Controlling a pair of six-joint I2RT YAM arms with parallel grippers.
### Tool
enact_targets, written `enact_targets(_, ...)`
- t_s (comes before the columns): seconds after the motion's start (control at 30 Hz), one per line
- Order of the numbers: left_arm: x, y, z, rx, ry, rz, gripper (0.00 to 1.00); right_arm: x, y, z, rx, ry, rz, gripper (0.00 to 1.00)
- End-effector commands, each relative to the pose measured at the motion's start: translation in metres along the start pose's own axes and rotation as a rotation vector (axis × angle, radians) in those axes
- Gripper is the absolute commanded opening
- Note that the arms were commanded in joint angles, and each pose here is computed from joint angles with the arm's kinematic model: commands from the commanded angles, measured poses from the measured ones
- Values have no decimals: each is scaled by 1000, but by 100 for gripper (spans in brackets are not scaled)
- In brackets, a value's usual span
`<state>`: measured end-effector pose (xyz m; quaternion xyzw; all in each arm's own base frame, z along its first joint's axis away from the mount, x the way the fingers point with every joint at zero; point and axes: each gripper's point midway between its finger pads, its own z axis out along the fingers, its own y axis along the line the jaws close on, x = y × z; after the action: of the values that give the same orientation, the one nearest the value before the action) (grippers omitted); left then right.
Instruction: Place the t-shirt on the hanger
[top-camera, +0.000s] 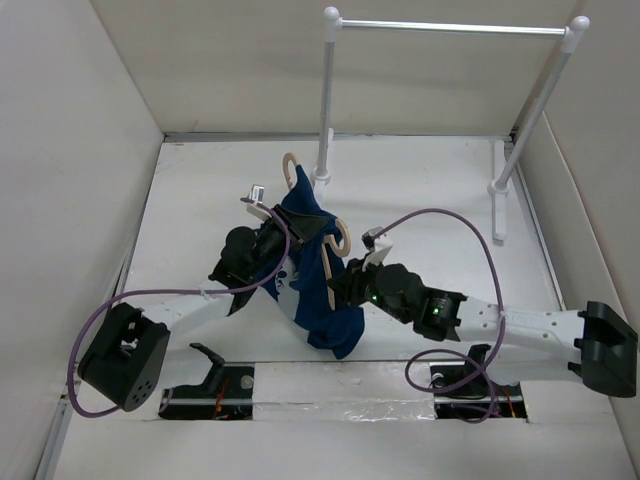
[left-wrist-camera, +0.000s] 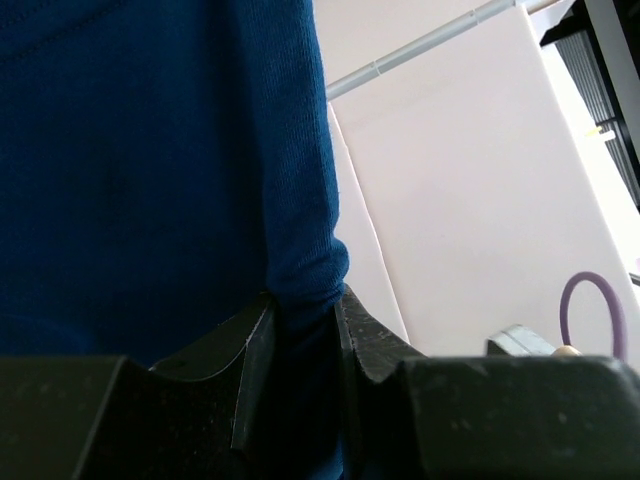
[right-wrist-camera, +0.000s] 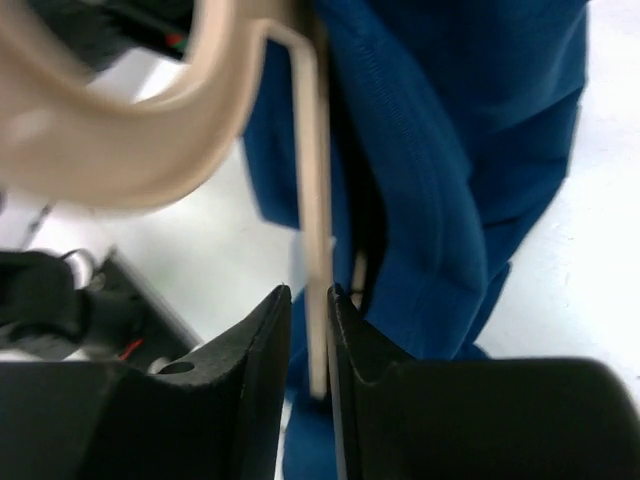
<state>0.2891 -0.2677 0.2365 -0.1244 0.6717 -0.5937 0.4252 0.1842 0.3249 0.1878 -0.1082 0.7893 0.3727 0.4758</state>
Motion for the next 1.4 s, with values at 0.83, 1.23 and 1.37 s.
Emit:
enact_targets(0.83,-78,-13,-18,-211,-280,318,59,-22,-6,3,53,-114,31,0)
enact_targets(1.23,-119,-15,20,-364,-315,536,51,-18,2,-5,-2,-81,26,0)
enact_targets(1.37,-125,-21,28,-351,-332,555,47,-17,3,-5,-9,-78,26,0)
